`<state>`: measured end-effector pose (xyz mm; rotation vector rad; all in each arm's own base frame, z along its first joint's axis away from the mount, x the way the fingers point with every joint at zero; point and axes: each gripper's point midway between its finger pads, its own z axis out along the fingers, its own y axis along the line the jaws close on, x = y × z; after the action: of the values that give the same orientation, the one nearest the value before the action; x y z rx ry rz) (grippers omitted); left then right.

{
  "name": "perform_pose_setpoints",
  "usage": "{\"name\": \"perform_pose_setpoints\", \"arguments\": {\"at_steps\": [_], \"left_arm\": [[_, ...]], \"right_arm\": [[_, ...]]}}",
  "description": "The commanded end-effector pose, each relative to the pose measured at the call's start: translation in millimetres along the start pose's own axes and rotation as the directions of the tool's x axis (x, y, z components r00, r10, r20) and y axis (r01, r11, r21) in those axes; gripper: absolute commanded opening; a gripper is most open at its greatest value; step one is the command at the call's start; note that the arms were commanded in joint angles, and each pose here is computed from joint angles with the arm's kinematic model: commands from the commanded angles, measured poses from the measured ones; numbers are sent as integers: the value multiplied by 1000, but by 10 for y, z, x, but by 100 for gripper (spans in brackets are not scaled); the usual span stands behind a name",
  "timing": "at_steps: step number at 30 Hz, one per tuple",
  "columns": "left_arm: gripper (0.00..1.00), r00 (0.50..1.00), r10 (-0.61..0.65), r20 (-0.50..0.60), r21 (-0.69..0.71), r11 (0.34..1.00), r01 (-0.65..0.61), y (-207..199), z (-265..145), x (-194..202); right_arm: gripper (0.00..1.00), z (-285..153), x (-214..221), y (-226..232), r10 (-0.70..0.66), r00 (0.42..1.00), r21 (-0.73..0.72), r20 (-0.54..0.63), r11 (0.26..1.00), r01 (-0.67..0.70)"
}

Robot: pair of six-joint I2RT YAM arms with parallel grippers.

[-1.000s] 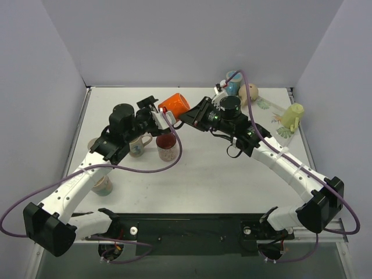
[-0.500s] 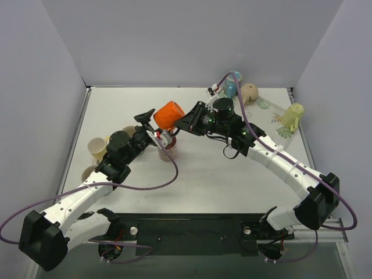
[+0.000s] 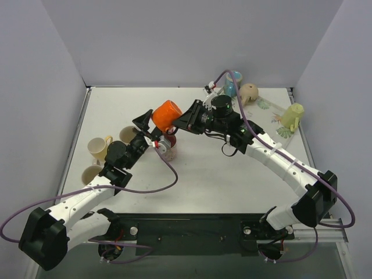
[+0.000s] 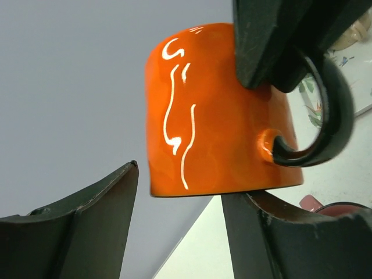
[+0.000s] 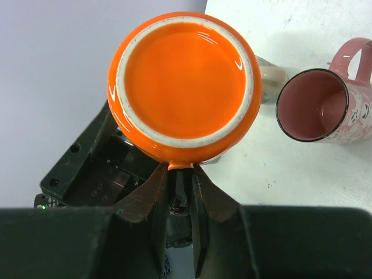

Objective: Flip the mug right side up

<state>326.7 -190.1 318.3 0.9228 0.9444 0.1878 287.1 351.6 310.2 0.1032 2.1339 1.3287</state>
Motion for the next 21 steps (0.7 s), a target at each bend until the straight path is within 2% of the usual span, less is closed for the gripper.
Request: {"name": "perform_pose_setpoints", "arguments": {"at_steps": [1,6,10,11,12,13,14,15,16,17,21], "left_arm": [[67,991,57,119,-71,996,-49,147,20,-278],[68,977,162,140,-123,982,-146,199,-28,-308],[58,976,173,132,-136,978,-155,239,-14,-308],[51,974,181,135,-147,976,-161,259,-18,-320],[50,973,187,136,-151,974,-166,257,-28,-315],[38,971,193,143,-153,973,-171,254,-34,-332],[31,969,198,148,-161,972,-174,254,-47,-337],[18,969,199,149,-164,971,-174,253,-56,-339],[13,968,202,149,-159,971,-178,235,-66,-331],[0,967,208,149,-161,970,-184,239,-74,-341],[0,970,191,149,-172,971,-165,242,-135,-339]], "right_arm": [[0,96,-68,399,-55,998,-133,0,990,54],[0,155,-54,452,-52,999,-146,-12,988,49],[0,190,28,453,-54,998,-153,-34,987,48],[0,187,44,466,-55,998,-156,-39,987,49],[0,207,61,445,-54,998,-152,-44,987,47],[0,215,63,444,-55,997,-153,-46,987,47],[0,237,91,419,-52,997,-149,-56,988,43],[0,242,114,418,-53,997,-150,-63,988,43],[0,262,115,391,-49,997,-144,-63,989,40],[0,269,123,381,-49,997,-144,-65,989,39],[0,264,110,372,-46,997,-142,-54,989,38]]}}
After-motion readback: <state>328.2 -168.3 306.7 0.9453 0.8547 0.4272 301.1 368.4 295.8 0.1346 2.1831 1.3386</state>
